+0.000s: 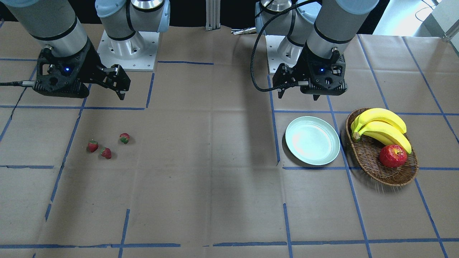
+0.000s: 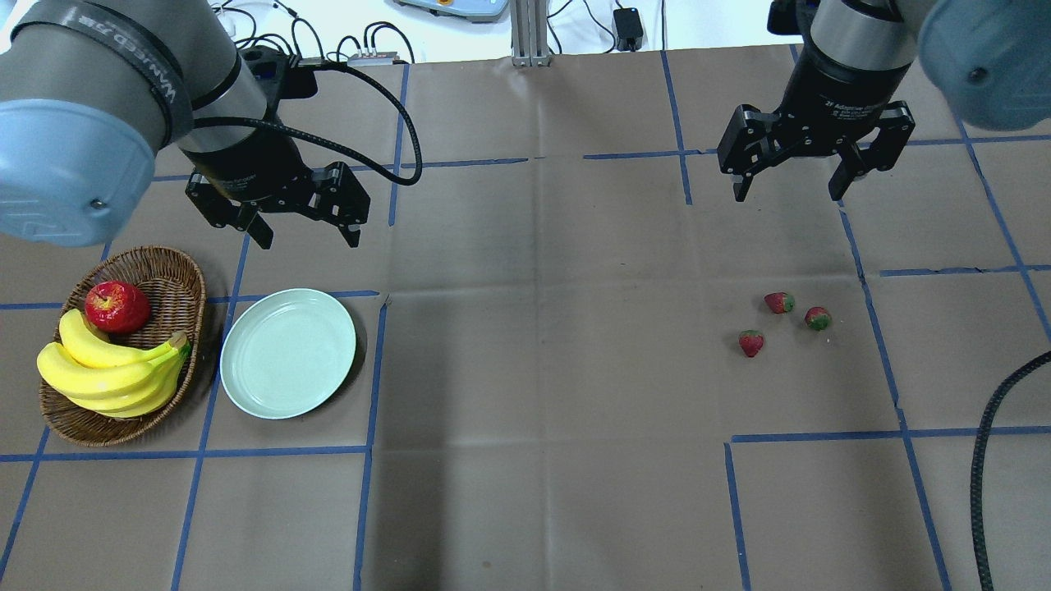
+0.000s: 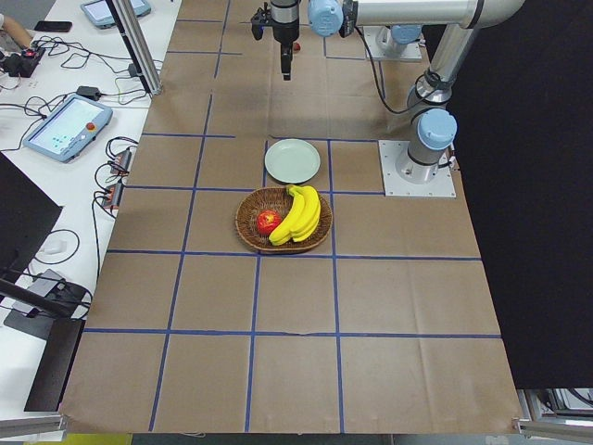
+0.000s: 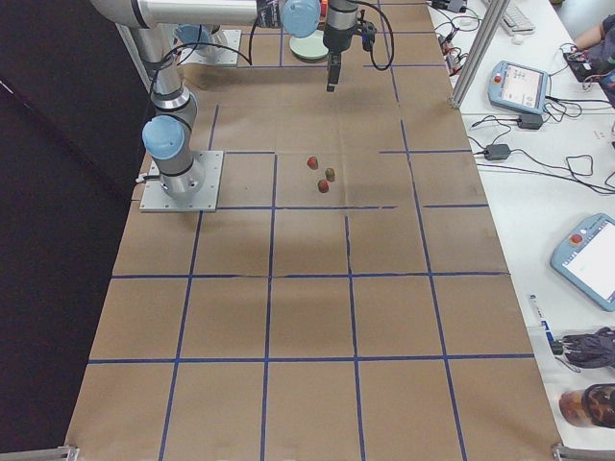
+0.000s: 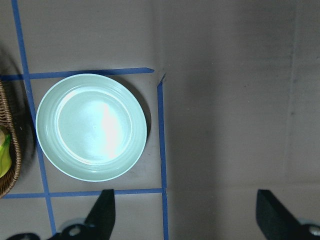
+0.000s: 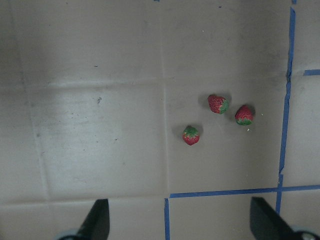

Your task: Collect all strawberries into plate

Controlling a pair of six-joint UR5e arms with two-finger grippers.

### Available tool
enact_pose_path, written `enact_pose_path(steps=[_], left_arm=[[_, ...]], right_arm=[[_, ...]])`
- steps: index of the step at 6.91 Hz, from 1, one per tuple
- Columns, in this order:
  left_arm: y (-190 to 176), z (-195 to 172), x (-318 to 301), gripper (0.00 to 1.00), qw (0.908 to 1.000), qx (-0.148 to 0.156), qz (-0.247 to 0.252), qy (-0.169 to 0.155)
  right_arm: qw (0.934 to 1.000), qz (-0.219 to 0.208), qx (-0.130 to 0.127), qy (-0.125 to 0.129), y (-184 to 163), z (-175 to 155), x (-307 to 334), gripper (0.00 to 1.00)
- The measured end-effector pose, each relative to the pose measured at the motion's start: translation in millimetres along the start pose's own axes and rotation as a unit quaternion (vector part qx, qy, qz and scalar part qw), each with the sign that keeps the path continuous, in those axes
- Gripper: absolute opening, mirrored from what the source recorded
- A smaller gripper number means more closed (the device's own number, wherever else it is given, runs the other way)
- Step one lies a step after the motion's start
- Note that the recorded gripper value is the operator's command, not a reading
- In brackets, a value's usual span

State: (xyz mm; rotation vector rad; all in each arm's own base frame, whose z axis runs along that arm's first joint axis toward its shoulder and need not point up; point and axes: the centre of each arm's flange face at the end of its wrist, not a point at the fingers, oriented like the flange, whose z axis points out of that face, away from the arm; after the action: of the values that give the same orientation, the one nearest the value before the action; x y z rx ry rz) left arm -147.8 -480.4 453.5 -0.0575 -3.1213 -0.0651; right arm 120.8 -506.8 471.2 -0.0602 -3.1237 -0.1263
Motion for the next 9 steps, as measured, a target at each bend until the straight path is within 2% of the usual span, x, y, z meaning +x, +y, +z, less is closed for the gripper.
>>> enact_pose_path(steps=[3,5,7,9], left_arm=[[0.5,2.4,-0.1,1.00,1.0000,-0.002,0.000,0.000],[1.2,3.8,-0.7,1.00,1.0000,-0.003,0.002,-0.003],[2.8,5.2,-1.1,1.00,1.0000,-0.004,0.003,-0.005],[3.4,9.9,-1.2,1.00,0.9999,-0.008,0.004,-0.005]], right_arm=[[0.9998,-0.018,-0.011,0.000,2.7,43.4,21.3,1.00],[0.9996,-0.028,-0.004,-0.004,11.2,107.8,51.4,1.00],[0.9995,-0.023,0.019,-0.005,26.7,180.8,69.4,1.00],[0.9995,-0.021,0.021,-0.010,34.4,233.2,65.9,1.00]])
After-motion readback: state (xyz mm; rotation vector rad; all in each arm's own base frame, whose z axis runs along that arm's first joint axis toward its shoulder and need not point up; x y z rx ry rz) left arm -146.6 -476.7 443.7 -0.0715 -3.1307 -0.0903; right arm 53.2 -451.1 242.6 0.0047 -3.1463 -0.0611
